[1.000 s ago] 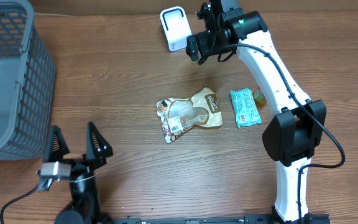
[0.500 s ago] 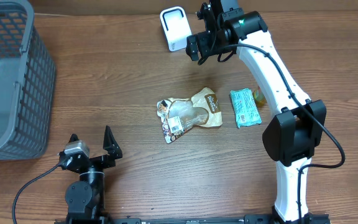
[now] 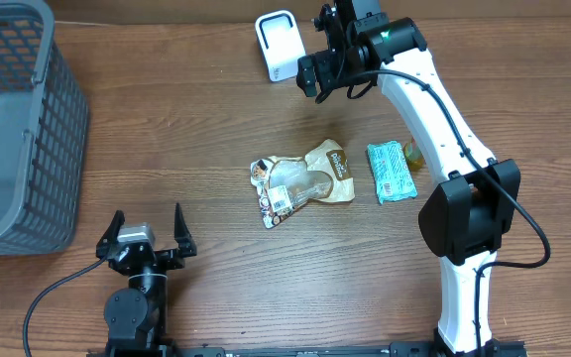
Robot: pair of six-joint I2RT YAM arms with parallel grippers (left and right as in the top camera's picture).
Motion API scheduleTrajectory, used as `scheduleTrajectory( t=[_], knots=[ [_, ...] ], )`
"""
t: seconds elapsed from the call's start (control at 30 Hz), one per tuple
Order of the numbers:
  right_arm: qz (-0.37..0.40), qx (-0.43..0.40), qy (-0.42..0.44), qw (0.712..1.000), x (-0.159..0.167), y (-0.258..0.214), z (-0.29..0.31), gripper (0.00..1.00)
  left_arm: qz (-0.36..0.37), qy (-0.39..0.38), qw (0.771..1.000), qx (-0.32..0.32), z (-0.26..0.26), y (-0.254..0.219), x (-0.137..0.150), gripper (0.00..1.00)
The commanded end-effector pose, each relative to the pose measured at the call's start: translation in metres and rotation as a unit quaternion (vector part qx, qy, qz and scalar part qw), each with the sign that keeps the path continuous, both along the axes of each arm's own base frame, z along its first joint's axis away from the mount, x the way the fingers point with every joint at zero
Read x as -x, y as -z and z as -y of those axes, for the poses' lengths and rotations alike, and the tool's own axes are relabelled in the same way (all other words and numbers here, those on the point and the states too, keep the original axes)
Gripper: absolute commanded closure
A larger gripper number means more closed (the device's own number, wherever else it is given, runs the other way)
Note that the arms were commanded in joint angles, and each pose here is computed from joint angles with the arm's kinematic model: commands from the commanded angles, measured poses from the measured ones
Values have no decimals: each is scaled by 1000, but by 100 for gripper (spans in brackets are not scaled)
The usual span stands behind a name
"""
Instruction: Scan the item barcode
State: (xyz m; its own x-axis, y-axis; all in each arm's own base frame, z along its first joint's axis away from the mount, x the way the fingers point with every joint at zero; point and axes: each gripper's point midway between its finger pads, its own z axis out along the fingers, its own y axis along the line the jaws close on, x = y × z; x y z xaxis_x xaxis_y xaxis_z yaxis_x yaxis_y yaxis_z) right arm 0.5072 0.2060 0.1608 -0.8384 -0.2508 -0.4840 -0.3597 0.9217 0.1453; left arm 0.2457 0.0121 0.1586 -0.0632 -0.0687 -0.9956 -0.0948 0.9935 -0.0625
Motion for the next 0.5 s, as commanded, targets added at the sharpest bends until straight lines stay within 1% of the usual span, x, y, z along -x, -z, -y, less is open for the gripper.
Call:
scheduleTrajectory(
  t=[0.0, 0.13, 0.47],
  knots=[
    [0, 4, 2, 1000, 0, 2, 0, 0, -3, 39, 999, -27, 13, 2, 0, 0],
    [0, 4, 2, 1000, 0, 2, 0, 0, -4, 44, 998, -41, 15, 2, 0, 1],
    [0, 4, 2, 1000, 0, 2, 0, 0, -3, 44, 998, -41, 14, 1, 0, 1]
  ],
)
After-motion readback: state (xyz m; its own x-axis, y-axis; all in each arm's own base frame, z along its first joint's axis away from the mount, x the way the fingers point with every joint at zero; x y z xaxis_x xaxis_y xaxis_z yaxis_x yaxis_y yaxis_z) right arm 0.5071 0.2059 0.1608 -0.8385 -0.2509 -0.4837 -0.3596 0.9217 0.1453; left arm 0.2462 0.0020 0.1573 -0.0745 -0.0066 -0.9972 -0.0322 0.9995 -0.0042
